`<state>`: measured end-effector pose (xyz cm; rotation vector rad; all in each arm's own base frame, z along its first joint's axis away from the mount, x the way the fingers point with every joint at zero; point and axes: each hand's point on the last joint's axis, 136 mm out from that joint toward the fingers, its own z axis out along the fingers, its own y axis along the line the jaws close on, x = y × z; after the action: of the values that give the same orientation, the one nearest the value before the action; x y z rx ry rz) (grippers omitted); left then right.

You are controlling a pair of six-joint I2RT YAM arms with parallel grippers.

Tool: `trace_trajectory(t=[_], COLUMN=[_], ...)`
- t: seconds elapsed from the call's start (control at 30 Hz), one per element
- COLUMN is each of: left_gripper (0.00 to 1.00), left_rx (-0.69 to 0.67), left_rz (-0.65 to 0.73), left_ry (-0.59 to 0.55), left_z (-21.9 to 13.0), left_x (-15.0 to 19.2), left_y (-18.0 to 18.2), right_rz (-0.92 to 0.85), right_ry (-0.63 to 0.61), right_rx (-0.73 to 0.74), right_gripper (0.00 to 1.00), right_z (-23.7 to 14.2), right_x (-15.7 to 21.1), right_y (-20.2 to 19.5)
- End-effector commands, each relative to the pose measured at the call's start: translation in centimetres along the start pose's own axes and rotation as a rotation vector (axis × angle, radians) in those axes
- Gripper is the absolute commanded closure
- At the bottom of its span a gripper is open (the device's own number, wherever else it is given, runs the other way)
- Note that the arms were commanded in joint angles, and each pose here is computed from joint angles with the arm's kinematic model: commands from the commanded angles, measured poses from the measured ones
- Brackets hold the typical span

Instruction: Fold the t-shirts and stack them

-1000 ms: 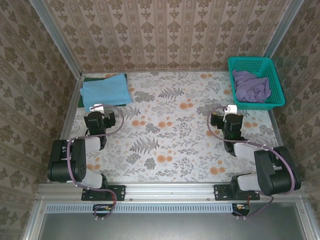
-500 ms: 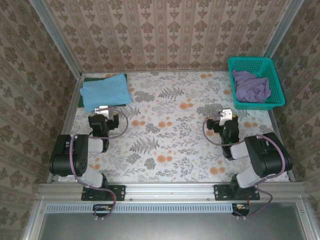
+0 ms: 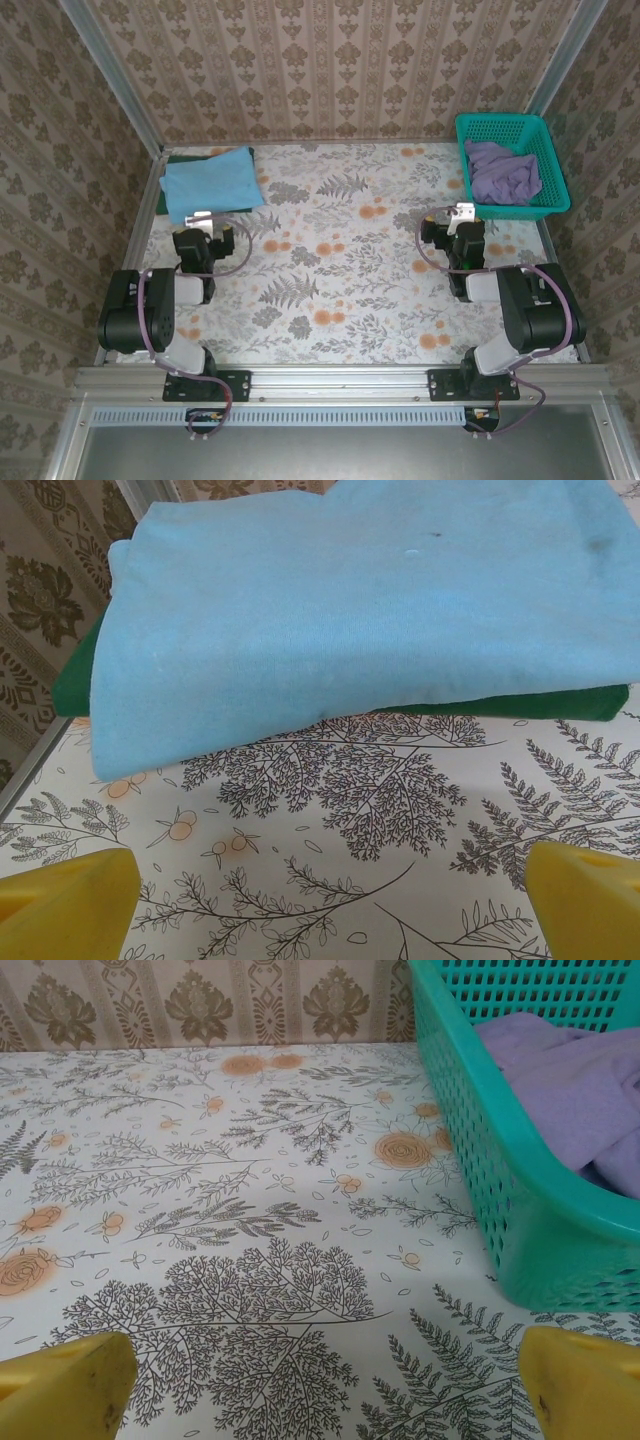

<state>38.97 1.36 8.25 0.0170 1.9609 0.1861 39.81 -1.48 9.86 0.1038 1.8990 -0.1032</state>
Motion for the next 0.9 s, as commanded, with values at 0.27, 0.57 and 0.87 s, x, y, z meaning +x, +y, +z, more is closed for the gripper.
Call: trace_trajectory(t=[0.27, 0.57, 0.87], left_gripper=[0.0, 0.0, 0.0], left_rx=[0.012, 0.011, 0.012], left_rz=[-0.022, -0.023, -0.023], left_ry=[-0.045, -0.044, -0.044], left_z=[0.1, 0.11, 0.1], left_x=[-1.57, -1.54, -1.55], left_y=[-0.26, -0.21, -0.26], right_rz=[0.009, 0.01, 0.018], right_ry=[0.004, 0.002, 0.009], right_rx=[-0.016, -0.015, -0.026], right_gripper=[0.0, 0.01, 0.0], right_z=[-0.09, -0.1, 0.07], right_x=[0.03, -0.03, -0.03], right_y=[0.38, 0.33, 0.37])
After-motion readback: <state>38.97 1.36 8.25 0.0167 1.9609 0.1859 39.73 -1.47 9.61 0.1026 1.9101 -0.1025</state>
